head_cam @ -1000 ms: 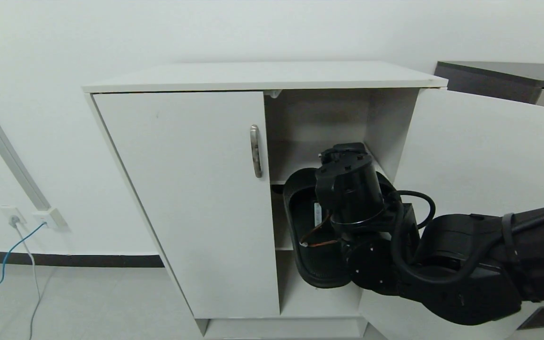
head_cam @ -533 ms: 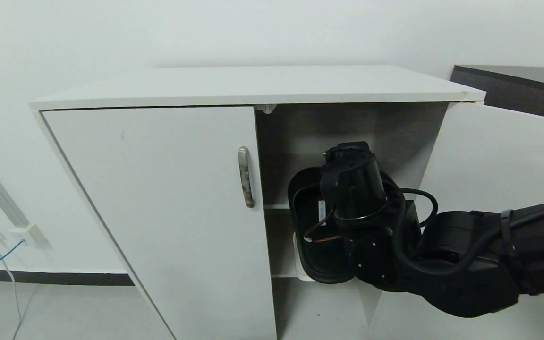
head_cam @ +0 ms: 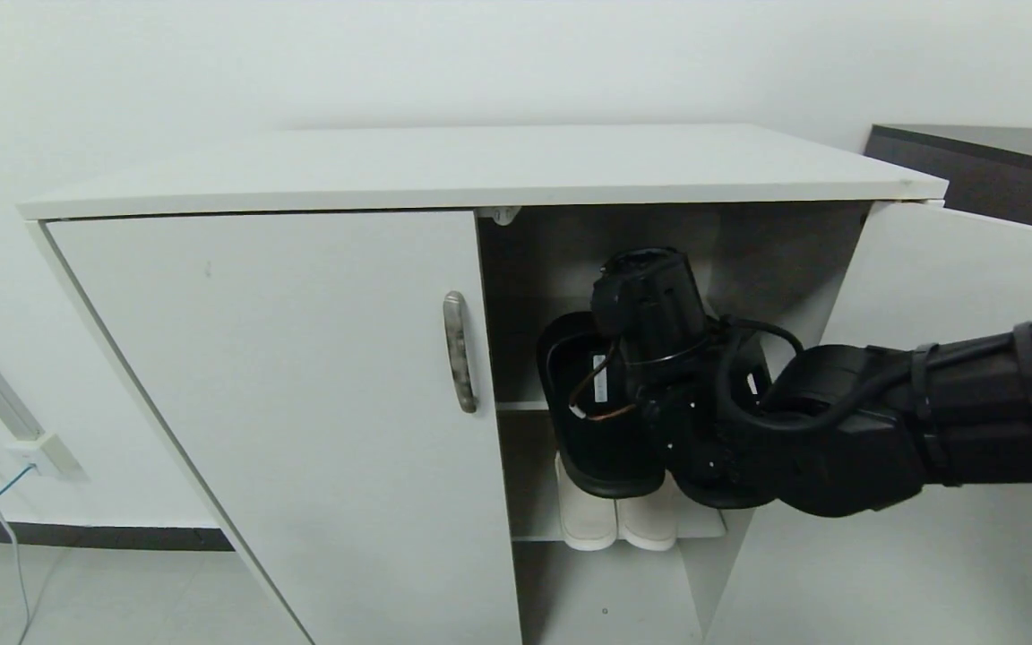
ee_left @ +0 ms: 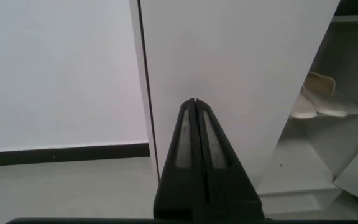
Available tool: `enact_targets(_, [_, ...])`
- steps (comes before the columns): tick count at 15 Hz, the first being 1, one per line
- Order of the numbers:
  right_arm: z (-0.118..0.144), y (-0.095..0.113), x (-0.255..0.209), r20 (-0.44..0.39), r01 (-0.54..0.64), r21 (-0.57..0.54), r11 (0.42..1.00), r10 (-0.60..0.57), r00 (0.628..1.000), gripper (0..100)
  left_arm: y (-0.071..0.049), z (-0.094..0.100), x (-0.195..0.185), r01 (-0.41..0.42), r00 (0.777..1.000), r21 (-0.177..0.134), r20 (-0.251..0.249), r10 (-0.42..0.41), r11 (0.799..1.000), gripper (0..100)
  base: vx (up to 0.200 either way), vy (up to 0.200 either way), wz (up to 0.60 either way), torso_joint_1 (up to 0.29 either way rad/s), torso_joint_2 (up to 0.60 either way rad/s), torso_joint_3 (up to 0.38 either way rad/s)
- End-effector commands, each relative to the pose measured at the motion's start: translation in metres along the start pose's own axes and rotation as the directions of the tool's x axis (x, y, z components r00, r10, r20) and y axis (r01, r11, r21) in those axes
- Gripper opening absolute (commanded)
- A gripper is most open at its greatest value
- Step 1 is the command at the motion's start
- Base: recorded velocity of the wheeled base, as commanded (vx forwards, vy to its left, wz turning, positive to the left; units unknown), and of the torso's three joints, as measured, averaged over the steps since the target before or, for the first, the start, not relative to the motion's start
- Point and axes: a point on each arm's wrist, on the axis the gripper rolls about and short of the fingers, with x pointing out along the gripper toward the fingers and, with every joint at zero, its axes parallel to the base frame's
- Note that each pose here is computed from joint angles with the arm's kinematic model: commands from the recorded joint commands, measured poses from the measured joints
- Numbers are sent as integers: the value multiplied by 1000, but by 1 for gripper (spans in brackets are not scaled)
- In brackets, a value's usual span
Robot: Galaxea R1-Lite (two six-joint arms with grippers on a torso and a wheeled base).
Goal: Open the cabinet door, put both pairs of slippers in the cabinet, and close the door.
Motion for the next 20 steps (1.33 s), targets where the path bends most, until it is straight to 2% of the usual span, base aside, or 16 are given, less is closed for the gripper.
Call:
enact_targets(1, [3, 6, 19, -9, 17, 9, 1000, -17, 1000, 0, 0, 0, 0, 0, 1000, 0, 0, 0, 1000, 0, 0, 0, 0, 0, 0, 0])
enact_targets(9, [14, 7, 85, 3, 97, 56, 994, -98, 995, 0, 0, 0, 0, -2, 1000, -2, 0, 2, 1000, 0, 0, 0, 0, 0, 0, 0])
enact_targets(16, [20, 6, 93, 7, 111, 64, 992, -111, 994, 0, 0, 0, 0, -2, 1000, -2, 0, 2, 1000, 0, 0, 0, 0, 0, 0, 0])
enact_targets(17, [18, 7, 95, 4, 113, 61, 992, -114, 994, 100, 0, 0, 0, -2, 1000, -2, 0, 2, 1000, 0, 0, 0, 0, 0, 0, 0])
enact_targets(20, [17, 6, 94, -1, 118, 55, 992, -118, 993, 100, 0, 0, 0, -2, 1000, -2, 0, 2, 1000, 0, 0, 0, 0, 0, 0, 0])
